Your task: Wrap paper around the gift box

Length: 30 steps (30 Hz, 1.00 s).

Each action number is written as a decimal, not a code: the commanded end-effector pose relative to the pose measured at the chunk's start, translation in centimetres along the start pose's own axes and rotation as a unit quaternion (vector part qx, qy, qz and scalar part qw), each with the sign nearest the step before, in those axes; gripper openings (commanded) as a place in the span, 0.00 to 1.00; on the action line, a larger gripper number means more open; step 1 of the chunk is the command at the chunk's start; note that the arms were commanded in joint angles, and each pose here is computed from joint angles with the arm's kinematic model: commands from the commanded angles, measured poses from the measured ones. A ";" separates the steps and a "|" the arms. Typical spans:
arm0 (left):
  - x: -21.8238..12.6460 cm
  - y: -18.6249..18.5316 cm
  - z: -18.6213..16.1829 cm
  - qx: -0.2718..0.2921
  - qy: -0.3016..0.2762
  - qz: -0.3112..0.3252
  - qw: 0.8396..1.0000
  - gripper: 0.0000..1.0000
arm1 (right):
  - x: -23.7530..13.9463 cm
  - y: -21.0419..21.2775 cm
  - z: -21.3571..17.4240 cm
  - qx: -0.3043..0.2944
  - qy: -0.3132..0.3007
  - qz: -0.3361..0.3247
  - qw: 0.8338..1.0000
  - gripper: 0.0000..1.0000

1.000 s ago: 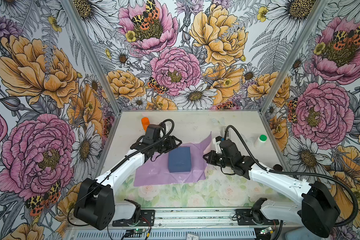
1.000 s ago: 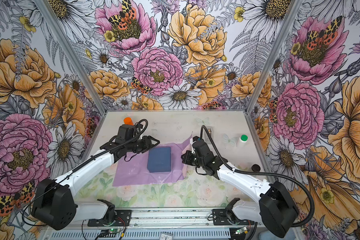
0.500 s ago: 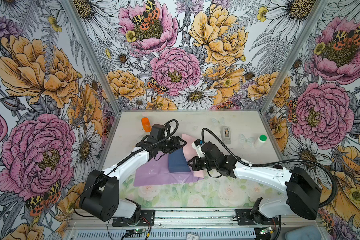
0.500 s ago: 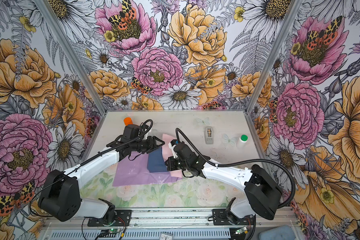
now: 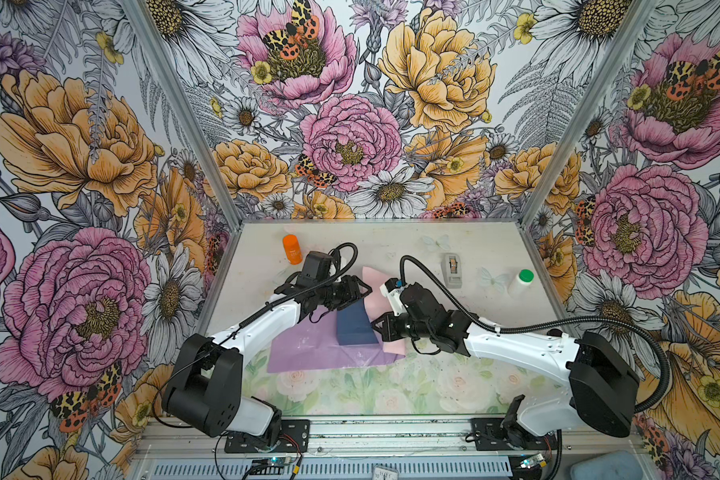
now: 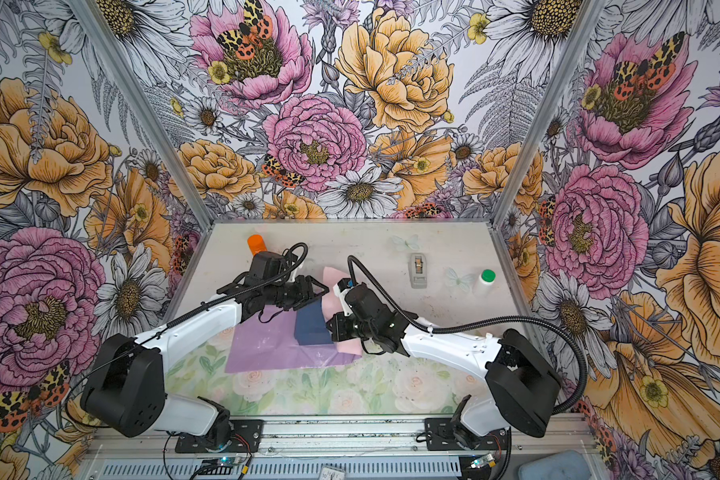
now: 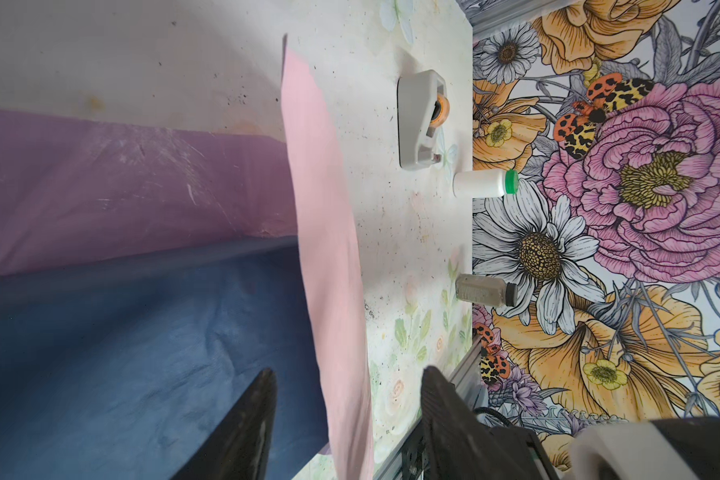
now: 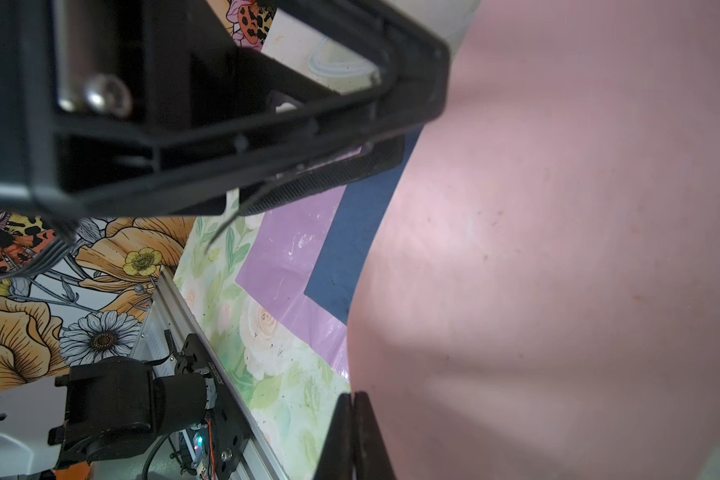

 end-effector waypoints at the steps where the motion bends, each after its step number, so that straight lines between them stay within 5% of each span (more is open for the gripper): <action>1: 0.4 0.3 0.1 -0.002 -0.005 0.003 1.000 0.54 | 0.0 1.7 1.4 -0.018 -0.023 0.025 0.999 0.00; 10: 1.4 0.6 -0.1 -0.015 -0.005 -0.009 1.000 0.40 | 0.2 2.5 1.5 -0.021 -0.027 0.039 0.999 0.00; 17: 1.4 0.5 0.1 -0.018 -0.007 -0.018 1.000 0.00 | 0.1 2.9 1.6 -0.025 -0.031 0.045 0.998 0.00; 19: 1.1 1.0 0.3 -0.022 -0.012 -0.016 1.000 0.00 | -0.1 2.9 1.6 -0.028 -0.032 0.045 0.998 0.00; 25: -0.6 2.6 0.4 -0.020 -0.018 0.005 1.000 0.00 | -2.5 2.8 2.8 -0.031 -0.062 0.040 0.997 0.47; 30: -2.1 3.9 0.2 -0.011 -0.025 0.035 0.999 0.00 | -4.1 -0.5 4.0 0.003 -0.082 -0.038 0.996 0.53</action>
Point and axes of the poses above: each gripper's point midway between its finger pads, its own x axis out along the fingers, its own y axis along the line the jaws close on, z = x × y, the point moved 1 cm from there along -x, back along the fingers, and after that the axes turned 3 degrees about x, right-handed, at the moved point
